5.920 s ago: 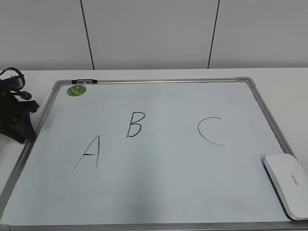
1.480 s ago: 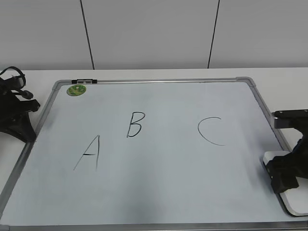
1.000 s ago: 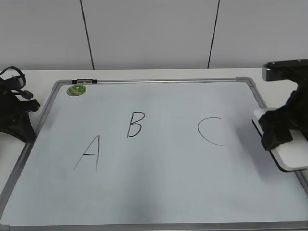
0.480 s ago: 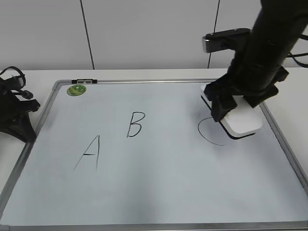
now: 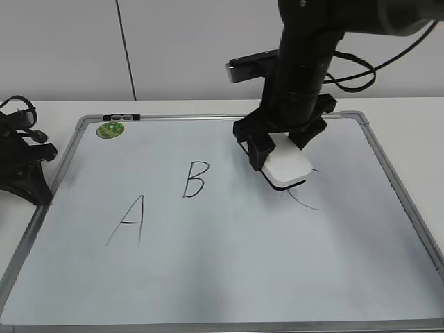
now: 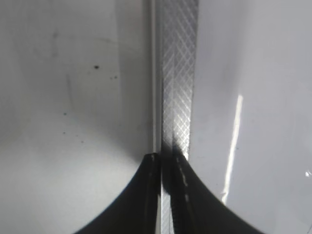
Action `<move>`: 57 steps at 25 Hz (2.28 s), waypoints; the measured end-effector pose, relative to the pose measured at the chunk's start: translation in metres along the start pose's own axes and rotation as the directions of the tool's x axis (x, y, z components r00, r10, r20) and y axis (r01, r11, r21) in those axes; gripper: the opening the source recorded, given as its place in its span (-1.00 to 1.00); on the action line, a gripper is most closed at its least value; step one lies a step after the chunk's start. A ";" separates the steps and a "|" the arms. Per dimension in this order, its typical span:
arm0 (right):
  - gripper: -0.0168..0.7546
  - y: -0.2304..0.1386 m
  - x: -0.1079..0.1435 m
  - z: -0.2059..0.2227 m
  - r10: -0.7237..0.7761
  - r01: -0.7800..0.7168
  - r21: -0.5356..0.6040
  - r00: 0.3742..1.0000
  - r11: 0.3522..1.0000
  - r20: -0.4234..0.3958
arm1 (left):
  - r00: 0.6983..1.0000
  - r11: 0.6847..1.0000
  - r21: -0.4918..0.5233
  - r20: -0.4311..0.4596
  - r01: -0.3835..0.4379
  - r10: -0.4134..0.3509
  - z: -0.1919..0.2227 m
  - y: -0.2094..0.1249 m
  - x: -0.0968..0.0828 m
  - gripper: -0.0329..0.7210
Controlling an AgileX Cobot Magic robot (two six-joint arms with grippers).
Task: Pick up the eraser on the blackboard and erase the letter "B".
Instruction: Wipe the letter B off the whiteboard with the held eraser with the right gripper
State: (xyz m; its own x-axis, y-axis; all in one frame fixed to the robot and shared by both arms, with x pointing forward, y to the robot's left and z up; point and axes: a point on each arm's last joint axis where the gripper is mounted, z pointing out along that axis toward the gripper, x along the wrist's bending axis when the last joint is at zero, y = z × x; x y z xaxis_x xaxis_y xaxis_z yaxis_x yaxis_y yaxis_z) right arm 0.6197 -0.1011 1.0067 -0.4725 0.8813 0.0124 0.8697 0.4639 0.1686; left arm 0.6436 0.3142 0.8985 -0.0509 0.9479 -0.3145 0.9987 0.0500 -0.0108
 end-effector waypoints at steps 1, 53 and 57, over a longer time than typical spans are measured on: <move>0.42 0.005 0.003 0.004 -0.003 0.003 -0.001 1.000 1.000 -0.007 | 1.000 1.000 0.000 0.000 0.000 0.000 0.000 0.000 0.000 -0.84; 0.42 0.068 0.108 0.101 -0.324 0.322 -0.060 0.946 0.945 -0.018 | 1.000 1.000 0.003 -0.005 -0.003 0.003 -0.001 0.000 0.001 -0.84; 0.42 0.068 0.110 0.101 -0.330 0.329 -0.061 0.944 0.942 -0.013 | 1.000 1.000 0.004 -0.007 -0.005 0.005 -0.001 0.000 0.001 -0.84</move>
State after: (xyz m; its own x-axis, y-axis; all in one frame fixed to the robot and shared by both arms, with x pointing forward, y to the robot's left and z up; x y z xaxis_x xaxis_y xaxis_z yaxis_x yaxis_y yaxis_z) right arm 0.6412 0.0360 0.9201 -0.7350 0.6773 -0.0307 0.6556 0.7215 0.2227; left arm 0.6434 0.3154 0.8986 -0.0464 0.9503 -0.3080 0.9989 0.0445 -0.0129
